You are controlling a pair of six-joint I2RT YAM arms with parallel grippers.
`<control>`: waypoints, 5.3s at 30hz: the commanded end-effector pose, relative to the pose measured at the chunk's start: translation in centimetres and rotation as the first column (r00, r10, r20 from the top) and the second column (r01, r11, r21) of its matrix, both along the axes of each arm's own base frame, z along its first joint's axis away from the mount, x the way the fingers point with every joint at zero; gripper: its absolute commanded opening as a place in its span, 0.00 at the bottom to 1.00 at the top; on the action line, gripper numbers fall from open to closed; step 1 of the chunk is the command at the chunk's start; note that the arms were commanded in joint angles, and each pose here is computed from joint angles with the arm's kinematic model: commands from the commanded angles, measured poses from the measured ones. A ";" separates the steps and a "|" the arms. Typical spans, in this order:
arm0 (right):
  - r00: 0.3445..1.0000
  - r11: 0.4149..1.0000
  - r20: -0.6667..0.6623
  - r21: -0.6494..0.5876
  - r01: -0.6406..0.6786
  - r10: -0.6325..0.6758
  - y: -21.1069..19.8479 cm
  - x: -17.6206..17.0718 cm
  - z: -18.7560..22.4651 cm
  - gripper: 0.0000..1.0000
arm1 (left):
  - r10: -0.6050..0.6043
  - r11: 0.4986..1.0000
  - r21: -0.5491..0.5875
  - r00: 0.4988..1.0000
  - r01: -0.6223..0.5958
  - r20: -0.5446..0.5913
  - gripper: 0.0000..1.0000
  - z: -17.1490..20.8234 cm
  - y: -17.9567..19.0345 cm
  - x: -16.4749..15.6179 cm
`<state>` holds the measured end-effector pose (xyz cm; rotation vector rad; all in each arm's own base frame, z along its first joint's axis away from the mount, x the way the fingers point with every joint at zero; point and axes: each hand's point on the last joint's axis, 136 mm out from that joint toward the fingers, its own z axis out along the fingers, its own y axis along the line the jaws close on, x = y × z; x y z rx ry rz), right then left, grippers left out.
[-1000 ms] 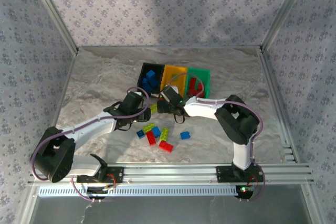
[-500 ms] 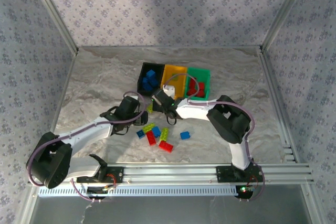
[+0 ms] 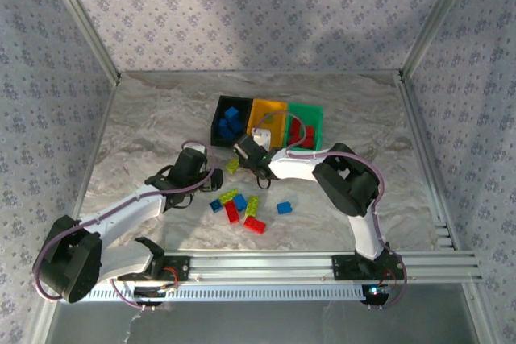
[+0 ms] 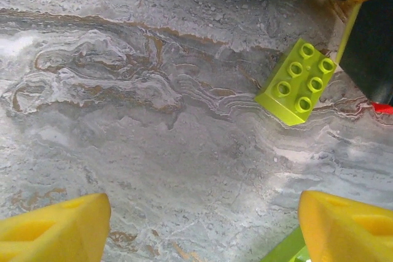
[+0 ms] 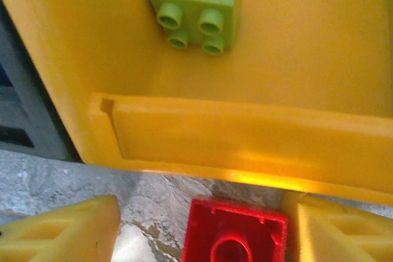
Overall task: Sort the legos into containers by color
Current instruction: Pick up the lego from the center of the table, then place the lego in the container, then pick up the lego from the center of the table, then place the lego in the container, then rotate the container at the center of the table.
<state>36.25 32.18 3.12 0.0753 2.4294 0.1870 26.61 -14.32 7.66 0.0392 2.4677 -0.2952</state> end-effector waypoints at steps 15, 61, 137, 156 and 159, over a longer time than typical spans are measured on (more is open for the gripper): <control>0.989 0.996 0.117 -0.014 -0.084 0.085 -2.6 -4.0 4.6 0.28 | 0.007 1.000 -0.021 1.000 -0.007 -0.010 0.80 0.0 0.2 0.0; 0.970 0.970 0.039 0.049 -0.240 0.238 -14.2 0.3 8.4 0.57 | 0.000 1.000 0.003 0.990 0.001 -0.138 0.78 0.3 -3.1 4.0; 0.970 0.977 0.124 0.011 -0.212 0.209 -15.8 -2.5 7.6 0.59 | -0.293 0.946 0.105 0.946 0.308 -0.141 0.46 6.5 -18.7 16.9; 0.968 0.973 0.115 0.027 -0.228 0.224 -15.2 -2.6 7.2 0.59 | -0.094 0.991 0.085 0.990 0.103 -0.104 0.50 5.0 -8.9 16.7; 0.968 0.973 0.115 0.026 -0.229 0.224 -15.2 -2.5 7.2 0.59 | -0.085 0.996 0.024 0.991 0.088 -0.104 0.48 4.2 -8.5 16.9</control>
